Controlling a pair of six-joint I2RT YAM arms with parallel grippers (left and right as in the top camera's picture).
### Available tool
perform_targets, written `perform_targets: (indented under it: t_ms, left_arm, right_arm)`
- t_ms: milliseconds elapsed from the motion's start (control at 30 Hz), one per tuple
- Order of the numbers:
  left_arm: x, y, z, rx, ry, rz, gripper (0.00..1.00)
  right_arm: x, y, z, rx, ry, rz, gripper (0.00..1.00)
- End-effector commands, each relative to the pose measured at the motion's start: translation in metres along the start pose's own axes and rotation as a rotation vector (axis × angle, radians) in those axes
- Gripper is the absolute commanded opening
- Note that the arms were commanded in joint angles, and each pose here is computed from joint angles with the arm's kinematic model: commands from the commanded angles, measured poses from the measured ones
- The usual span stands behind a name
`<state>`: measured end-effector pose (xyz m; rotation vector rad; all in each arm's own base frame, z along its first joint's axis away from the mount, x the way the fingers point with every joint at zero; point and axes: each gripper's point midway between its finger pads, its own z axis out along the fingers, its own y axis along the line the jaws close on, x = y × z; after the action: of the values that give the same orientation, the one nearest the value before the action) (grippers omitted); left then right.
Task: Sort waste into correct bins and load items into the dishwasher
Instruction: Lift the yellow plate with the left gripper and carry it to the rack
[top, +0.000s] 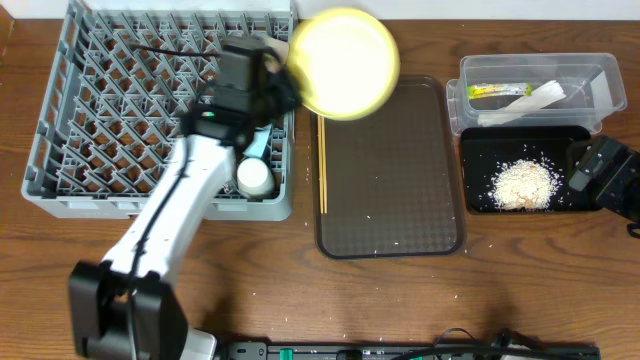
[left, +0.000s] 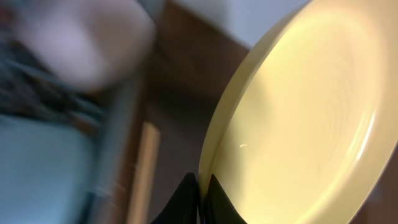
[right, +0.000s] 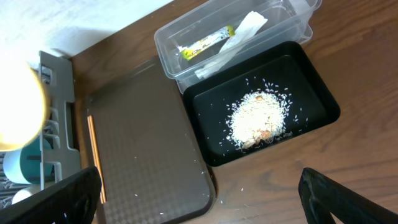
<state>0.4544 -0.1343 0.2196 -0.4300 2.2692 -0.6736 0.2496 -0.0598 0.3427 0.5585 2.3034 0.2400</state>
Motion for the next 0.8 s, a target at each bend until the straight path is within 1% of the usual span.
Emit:
perform_targets:
  t_ms: [0,67,233,333,467,600,667,767]
  left_arm:
    - [-0.055,0.029,-0.038,-0.174,-0.224,0.155,0.07]
    - [-0.076,0.051,-0.053,-0.309,-0.306,0.222,0.07]
    - [-0.107,0.092,-0.077,-0.590,-0.424,0.328,0.07]
    - [-0.121,0.098,-0.081,-0.639,-0.459,0.393,0.07]
    - [-0.138,0.108,-0.081,-0.680,-0.499,0.434,0.07]
    - [-0.147,0.123,-0.075,-0.718,-0.498,0.458,0.07]
    - [-0.149,0.134,-0.074,-0.765,-0.505,0.452,0.07]
    - [-0.150,0.145,-0.065,-0.820,-0.480,0.500,0.08]
  right_arm:
    - [-0.002,0.000,-0.002,-0.002,-0.007,0.012,0.99]
    - [-0.002,0.000,-0.002,-0.001,-0.007,0.012,0.99]
    - [-0.002,0.000,-0.002,-0.002,-0.007,0.011,0.99]
    - [-0.002,0.000,-0.002,-0.002,-0.007,0.012,0.99]
    - [-0.002,0.000,-0.002,-0.002,-0.007,0.012,0.99]
    - [-0.002,0.000,-0.002,-0.002,-0.007,0.012,0.99]
    - [-0.002,0.000,-0.002,-0.002,-0.007,0.012,0.99]
    - [-0.002,0.000,-0.002,-0.002,-0.007,0.012,0.99]
